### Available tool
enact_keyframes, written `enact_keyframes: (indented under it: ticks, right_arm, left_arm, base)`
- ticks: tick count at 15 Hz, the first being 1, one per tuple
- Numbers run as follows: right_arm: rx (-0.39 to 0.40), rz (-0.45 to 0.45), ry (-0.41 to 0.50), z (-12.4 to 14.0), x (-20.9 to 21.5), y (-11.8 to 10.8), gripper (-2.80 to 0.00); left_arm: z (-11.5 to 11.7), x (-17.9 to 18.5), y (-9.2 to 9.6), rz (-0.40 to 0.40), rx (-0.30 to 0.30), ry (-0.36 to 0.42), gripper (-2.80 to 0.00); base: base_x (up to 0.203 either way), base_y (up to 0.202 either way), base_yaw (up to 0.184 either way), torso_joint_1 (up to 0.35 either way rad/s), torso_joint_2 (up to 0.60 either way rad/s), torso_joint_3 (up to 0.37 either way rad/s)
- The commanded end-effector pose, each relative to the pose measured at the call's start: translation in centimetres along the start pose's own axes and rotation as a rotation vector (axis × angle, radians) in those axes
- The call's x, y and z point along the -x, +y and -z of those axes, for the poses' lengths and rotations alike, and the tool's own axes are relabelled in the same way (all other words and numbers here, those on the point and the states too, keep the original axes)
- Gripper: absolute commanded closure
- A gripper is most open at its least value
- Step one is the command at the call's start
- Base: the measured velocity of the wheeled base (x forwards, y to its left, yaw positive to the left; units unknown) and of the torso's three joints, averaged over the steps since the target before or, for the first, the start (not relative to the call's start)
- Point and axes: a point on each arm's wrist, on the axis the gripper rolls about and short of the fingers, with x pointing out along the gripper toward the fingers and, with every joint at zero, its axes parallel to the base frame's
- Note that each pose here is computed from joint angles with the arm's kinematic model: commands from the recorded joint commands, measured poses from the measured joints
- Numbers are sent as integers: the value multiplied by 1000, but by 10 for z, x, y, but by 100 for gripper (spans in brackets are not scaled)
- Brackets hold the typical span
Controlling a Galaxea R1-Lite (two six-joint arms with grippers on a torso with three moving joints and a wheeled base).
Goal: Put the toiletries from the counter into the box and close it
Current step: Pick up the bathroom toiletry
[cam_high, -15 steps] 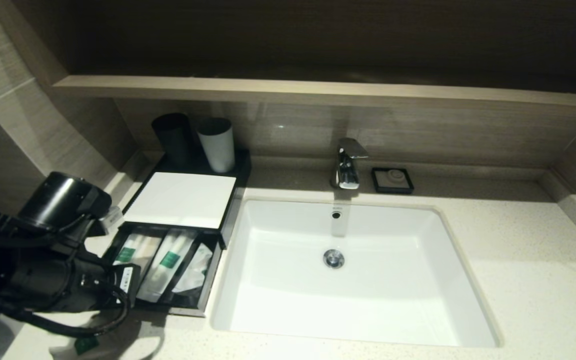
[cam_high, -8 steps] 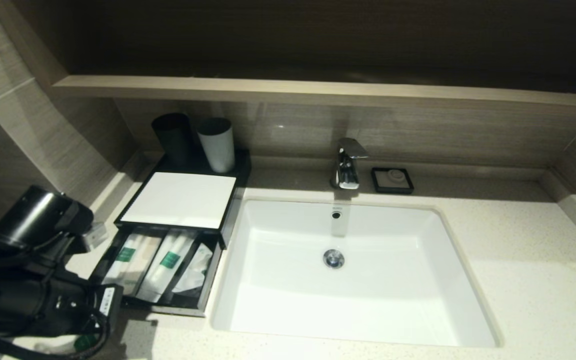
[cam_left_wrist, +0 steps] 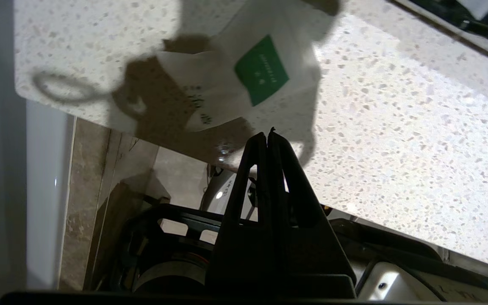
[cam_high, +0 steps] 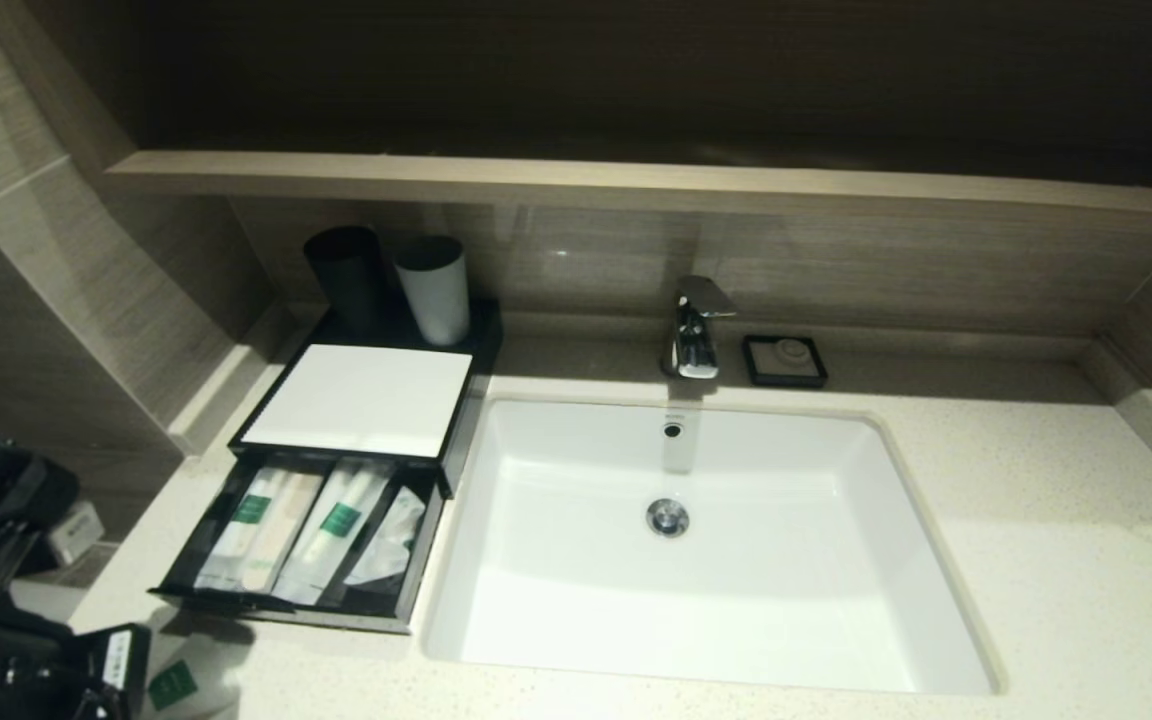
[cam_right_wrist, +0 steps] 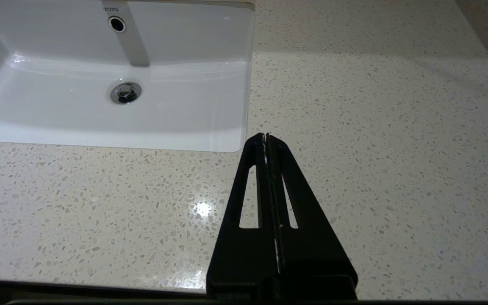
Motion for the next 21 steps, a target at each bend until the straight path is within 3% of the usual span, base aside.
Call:
enact_keyframes:
  ticks: [1, 6, 7, 21]
  right_arm:
    - [0, 0, 1, 0, 0, 0, 0]
    - [0, 0, 1, 0, 0, 0, 0]
    - [0, 0, 1, 0, 0, 0, 0]
    - [0, 0, 1, 0, 0, 0, 0]
  left_arm:
    - [5, -3, 8, -26, 39, 15, 0]
    - [4, -9, 8, -35, 63, 34, 0]
    - [3, -10, 7, -36, 62, 37, -274]
    - [-7, -38, 1, -52, 54, 98, -280]
  base:
    - [0, 0, 0, 0, 0, 0]
    - [0, 0, 0, 0, 0, 0]
    - [0, 0, 0, 0, 0, 0]
    - [0, 0, 0, 0, 0, 0]
